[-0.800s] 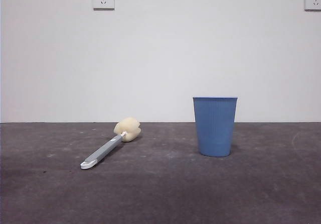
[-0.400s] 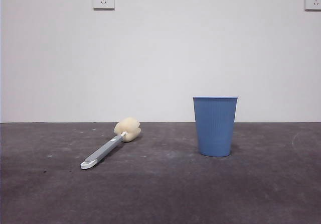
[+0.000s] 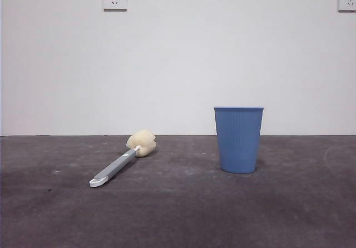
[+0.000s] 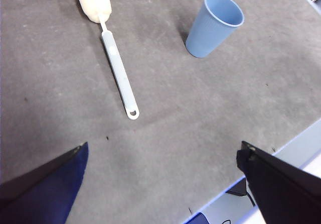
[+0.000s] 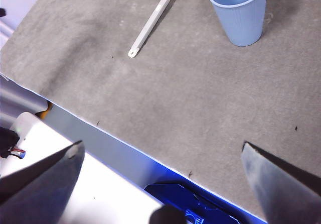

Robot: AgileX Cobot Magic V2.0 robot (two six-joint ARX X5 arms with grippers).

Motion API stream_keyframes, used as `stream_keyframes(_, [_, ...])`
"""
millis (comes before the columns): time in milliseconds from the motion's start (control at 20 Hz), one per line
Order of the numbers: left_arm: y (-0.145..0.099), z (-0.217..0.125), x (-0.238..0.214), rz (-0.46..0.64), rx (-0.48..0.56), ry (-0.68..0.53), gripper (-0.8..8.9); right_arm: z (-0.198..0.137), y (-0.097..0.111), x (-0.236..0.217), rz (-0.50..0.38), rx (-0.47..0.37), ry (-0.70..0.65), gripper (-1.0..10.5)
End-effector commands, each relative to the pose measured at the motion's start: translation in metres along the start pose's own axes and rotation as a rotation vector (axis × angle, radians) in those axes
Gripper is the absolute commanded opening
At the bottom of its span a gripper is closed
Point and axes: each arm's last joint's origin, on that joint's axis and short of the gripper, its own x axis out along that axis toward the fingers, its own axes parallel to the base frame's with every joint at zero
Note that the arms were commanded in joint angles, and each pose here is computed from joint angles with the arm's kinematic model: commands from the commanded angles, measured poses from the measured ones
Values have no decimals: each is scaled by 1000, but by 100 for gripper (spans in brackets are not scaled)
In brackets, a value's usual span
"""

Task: Pick up the cup brush,pick up the cup,insert the brush into the cup,clean the cup,put the cup brush back,put the cup back to the fixed position on the table

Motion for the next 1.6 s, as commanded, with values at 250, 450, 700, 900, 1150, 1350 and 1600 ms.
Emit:
stream_keyframes(250, [-1,22,48,34,-16,44,503,2,-1,1,2,6,1,626])
stream_keyframes(450, [-10,31,102,157,26,88,503,4,-2,3,3,22,13,626])
stream_keyframes(700, [-17,44,163,255,58,125,502,5,-4,5,3,35,21,626])
stream_keyframes(900, [-14,55,208,288,66,188,503,6,-5,7,4,43,32,626])
stream_keyframes(1150, [-3,49,248,331,66,233,502,6,-5,7,0,43,33,626])
stream_keyframes(1350, [4,38,266,361,63,282,502,6,-5,7,0,43,33,626])
stream_keyframes(1600, [4,33,268,383,28,308,493,6,-5,7,0,42,32,626])
